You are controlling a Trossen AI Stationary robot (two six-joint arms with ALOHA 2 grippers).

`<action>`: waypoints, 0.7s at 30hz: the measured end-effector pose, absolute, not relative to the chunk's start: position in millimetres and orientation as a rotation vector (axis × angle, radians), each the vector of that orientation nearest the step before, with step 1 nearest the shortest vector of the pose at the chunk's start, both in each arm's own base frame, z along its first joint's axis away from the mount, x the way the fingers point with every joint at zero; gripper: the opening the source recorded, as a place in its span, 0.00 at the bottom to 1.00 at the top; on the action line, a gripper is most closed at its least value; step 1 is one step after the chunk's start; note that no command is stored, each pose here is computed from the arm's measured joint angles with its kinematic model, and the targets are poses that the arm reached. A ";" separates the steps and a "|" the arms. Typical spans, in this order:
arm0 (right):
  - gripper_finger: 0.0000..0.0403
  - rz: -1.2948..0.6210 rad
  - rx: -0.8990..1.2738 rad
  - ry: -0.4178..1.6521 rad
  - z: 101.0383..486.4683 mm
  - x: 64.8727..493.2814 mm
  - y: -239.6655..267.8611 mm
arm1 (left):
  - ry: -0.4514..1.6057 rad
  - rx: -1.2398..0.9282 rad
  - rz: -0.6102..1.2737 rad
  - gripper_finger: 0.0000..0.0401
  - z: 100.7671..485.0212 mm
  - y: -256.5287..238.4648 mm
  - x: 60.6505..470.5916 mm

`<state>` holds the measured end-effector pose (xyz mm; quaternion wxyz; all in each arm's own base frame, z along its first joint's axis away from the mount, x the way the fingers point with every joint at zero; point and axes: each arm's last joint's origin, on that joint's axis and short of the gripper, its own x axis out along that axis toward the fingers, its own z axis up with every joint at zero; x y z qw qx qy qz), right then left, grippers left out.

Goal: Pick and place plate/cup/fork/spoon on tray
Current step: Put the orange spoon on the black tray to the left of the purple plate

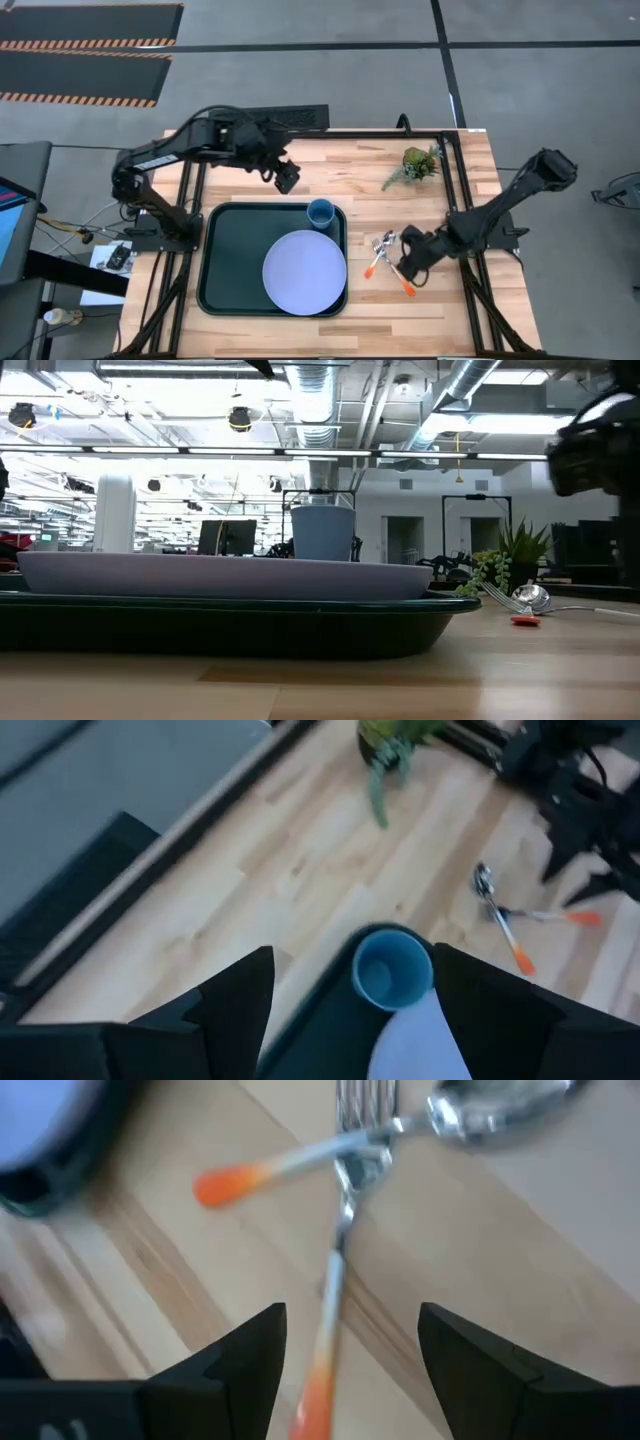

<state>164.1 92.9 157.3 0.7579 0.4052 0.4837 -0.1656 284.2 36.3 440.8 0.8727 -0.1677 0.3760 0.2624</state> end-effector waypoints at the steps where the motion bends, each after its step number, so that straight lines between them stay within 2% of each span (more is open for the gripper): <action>1: 0.63 -0.364 0.883 1.060 155.4 163.6 96.1 | 0.772 -0.344 0.562 0.64 443.4 35.6 280.8; 8: 0.63 -0.431 0.829 1.080 138.9 168.4 101.1 | 0.757 -0.325 0.606 0.64 446.9 35.9 274.2; 15: 0.63 -0.644 0.893 0.976 144.5 174.8 67.5 | 0.768 -0.331 0.613 0.64 445.9 35.9 273.4; 21: 0.63 -0.661 0.849 0.964 150.6 177.3 44.1 | 0.793 -0.324 0.617 0.64 444.4 35.7 271.5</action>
